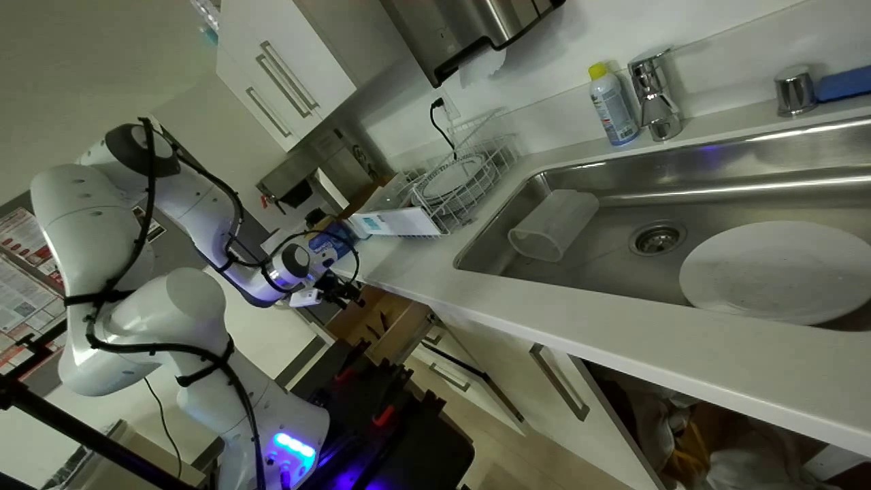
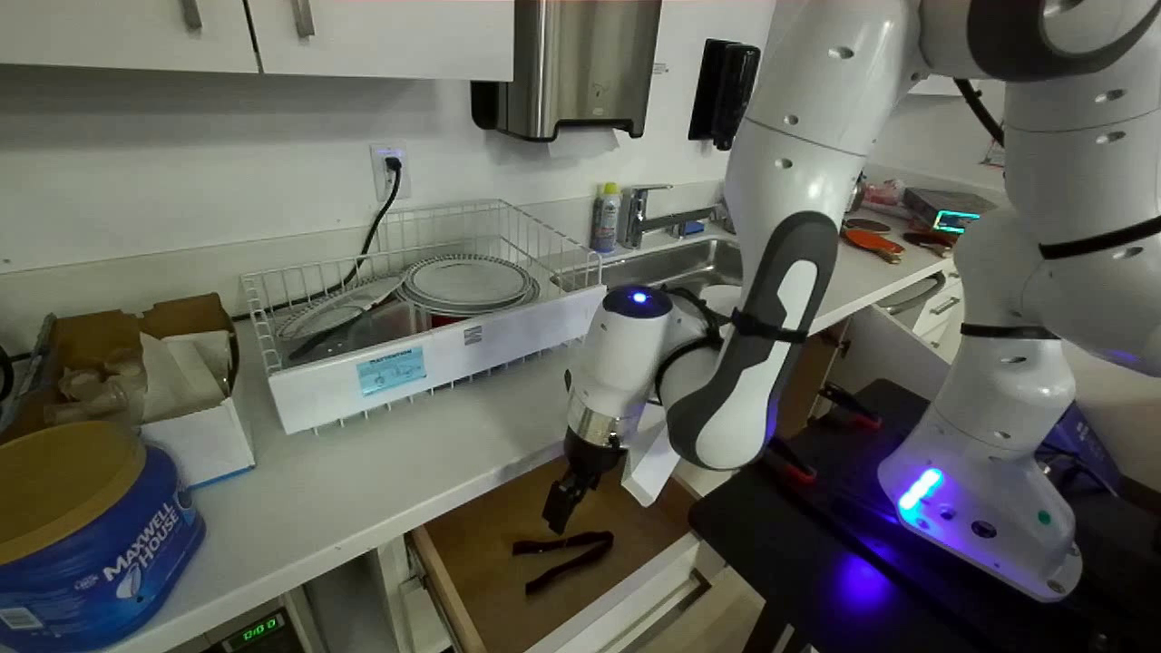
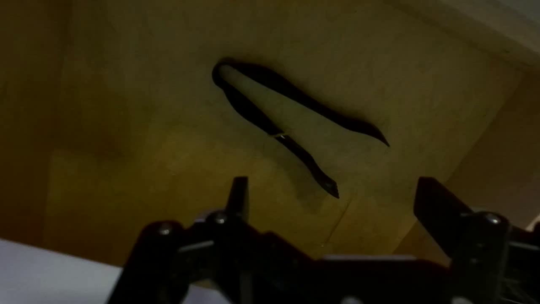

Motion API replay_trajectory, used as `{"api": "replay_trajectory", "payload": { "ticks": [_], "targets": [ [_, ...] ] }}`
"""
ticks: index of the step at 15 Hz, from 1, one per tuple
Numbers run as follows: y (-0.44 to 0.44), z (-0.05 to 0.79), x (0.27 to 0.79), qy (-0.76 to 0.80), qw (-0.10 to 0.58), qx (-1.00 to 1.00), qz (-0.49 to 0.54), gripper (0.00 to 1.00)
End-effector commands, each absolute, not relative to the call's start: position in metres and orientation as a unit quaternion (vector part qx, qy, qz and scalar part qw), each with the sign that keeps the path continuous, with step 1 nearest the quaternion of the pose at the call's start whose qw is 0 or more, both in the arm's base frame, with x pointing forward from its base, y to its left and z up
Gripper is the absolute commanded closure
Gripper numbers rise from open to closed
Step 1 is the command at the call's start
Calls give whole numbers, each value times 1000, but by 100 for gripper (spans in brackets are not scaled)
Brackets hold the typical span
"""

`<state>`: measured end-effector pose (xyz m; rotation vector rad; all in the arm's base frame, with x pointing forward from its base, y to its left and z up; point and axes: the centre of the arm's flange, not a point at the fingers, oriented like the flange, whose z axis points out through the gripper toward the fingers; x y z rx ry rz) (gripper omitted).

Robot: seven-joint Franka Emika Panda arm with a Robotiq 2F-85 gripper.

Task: Remove the black tongs from the open drawer then close the drawer

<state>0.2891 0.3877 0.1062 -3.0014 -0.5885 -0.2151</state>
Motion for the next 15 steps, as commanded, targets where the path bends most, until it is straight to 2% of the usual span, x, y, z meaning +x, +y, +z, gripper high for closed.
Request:
{"api": "replay_trajectory", "payload": {
  "ticks": [1,15],
  "targets": [
    [396,73,287,-181,38,-979,-88,0],
    [402,17,313,-141,19,-987,-75,0]
  ]
}}
